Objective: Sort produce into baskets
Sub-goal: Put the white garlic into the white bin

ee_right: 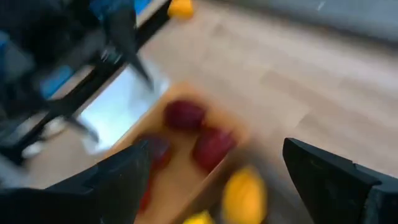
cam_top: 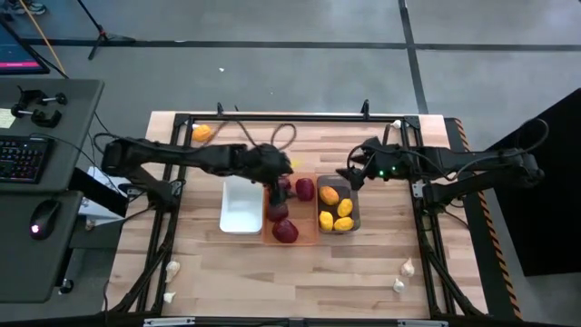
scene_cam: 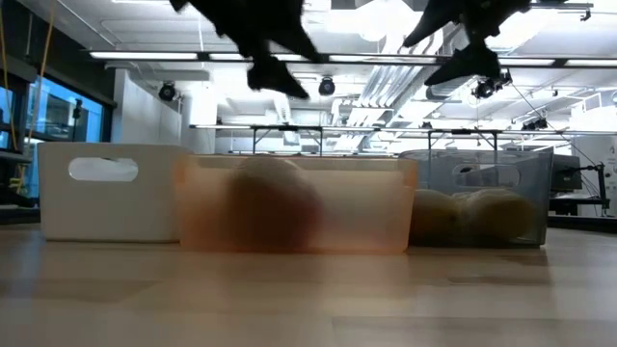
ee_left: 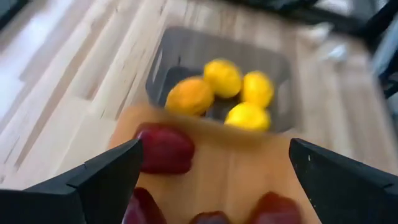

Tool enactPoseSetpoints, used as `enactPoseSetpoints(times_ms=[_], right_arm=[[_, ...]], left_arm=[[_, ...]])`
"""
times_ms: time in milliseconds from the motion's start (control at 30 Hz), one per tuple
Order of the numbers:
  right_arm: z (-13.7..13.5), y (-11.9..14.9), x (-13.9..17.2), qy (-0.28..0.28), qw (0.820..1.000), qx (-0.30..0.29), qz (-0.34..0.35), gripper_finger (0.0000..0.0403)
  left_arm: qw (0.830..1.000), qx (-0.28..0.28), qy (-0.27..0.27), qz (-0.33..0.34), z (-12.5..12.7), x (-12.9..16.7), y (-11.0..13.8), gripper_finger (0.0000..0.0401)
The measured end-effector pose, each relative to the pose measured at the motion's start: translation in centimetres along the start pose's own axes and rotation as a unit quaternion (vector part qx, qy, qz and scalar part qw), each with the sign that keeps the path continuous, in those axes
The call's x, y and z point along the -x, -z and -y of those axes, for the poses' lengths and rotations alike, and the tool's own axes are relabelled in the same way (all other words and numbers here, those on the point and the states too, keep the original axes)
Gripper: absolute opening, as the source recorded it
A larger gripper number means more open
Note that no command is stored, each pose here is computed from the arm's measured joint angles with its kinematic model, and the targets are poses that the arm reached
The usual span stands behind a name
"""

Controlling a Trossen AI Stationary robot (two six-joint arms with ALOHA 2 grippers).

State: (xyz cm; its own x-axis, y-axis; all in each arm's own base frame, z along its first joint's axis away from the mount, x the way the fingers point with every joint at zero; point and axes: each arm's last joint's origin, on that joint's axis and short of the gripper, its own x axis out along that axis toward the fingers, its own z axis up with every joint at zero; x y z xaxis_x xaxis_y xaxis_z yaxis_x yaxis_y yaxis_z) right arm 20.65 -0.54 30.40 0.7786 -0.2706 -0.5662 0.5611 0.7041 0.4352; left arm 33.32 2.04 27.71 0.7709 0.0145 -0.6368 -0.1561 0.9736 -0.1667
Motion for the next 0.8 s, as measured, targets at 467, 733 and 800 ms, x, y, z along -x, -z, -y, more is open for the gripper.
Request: enactPoseSetpoints(times_ms=[467, 733, 800], right_arm=[[-3.3, 11.3, 1.8, 0.099, 0.945, -0.058, -0.307, 0.0351], [-4.9, 19.4, 1.3, 0.221, 0.851, -0.055, -0.474, 0.0351], [-4.9, 20.9, 1.1, 0.254, 0.822, -0.041, -0.508, 0.0351]], left_arm=[[0.992, 0.003, -0.065, 0.108, 0.0, 7.7, -1.7, 0.039], [0.982, 0.001, -0.057, 0.182, 0.2, 8.0, -3.1, 0.039], [0.981, -0.025, -0.062, 0.184, 0.3, 8.0, -3.2, 0.039]])
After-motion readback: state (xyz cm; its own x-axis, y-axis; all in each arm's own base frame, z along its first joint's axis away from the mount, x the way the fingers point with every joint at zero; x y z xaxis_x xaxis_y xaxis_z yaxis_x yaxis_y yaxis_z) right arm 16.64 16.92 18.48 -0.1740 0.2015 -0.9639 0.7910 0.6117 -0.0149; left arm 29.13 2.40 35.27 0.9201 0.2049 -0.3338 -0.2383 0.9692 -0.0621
